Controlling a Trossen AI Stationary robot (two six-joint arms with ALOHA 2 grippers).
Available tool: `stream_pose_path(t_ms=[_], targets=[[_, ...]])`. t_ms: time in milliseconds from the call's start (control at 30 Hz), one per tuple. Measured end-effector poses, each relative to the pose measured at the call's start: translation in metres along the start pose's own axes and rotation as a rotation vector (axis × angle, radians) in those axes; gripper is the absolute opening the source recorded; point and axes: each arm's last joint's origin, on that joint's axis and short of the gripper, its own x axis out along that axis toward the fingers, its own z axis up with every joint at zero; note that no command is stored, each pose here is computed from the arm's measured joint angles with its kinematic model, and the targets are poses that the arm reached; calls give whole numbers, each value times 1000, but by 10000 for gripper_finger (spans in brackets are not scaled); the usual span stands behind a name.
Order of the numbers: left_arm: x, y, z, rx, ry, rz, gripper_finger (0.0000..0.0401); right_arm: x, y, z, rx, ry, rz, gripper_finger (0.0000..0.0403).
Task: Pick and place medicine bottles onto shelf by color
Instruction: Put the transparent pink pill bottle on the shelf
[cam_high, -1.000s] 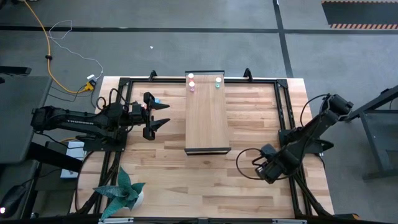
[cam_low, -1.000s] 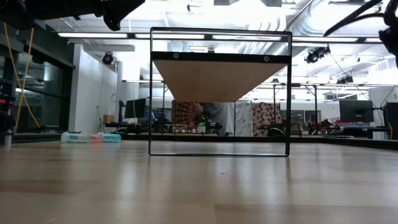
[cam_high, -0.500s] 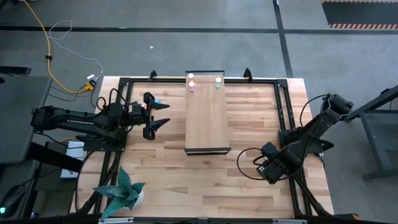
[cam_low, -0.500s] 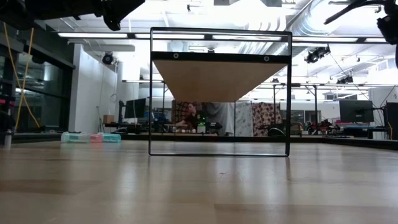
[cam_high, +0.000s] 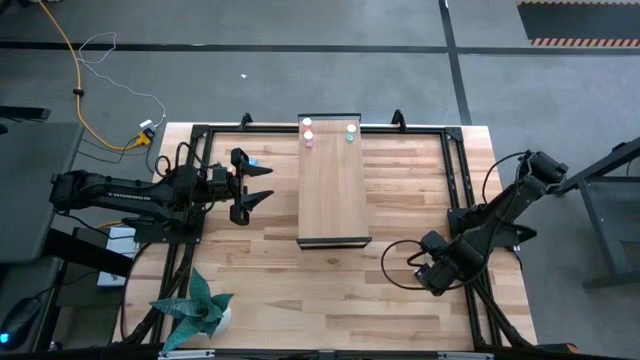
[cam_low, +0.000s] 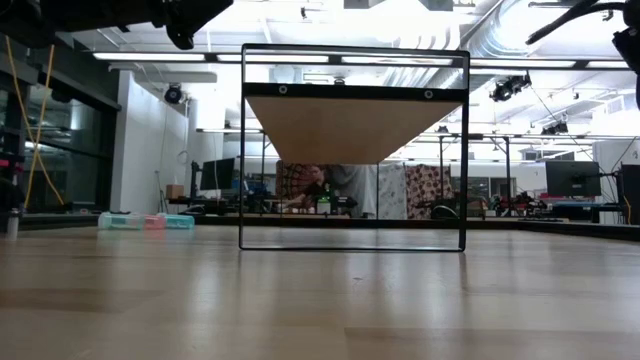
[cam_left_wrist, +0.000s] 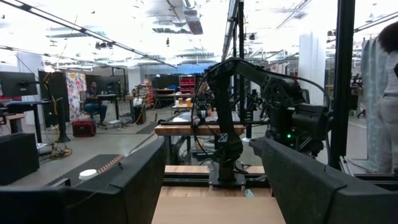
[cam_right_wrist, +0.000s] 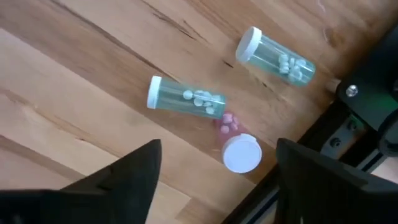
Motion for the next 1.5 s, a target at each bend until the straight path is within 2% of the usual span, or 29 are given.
stream_pose_path(t_ms=[367, 500, 633, 1067, 1267, 1500], targets=[[0, 0, 0, 0, 0, 0, 255, 0, 0, -7, 1, 44, 5, 321], [0, 0, 0, -7, 5, 0, 255, 11, -4, -11, 40, 52, -14, 321], [0, 0, 0, -7, 5, 0, 255, 23, -6, -15, 28, 65, -5, 321], [0, 0, 0, -7, 4, 0, 255, 40, -15, -12, 65, 53, -52, 321], [0, 0, 0, -7, 4, 0, 255, 41, -14, -11, 73, 15, -34, 321], [0, 0, 0, -7, 4, 0, 255, 41, -13, -12, 68, 50, -30, 316]])
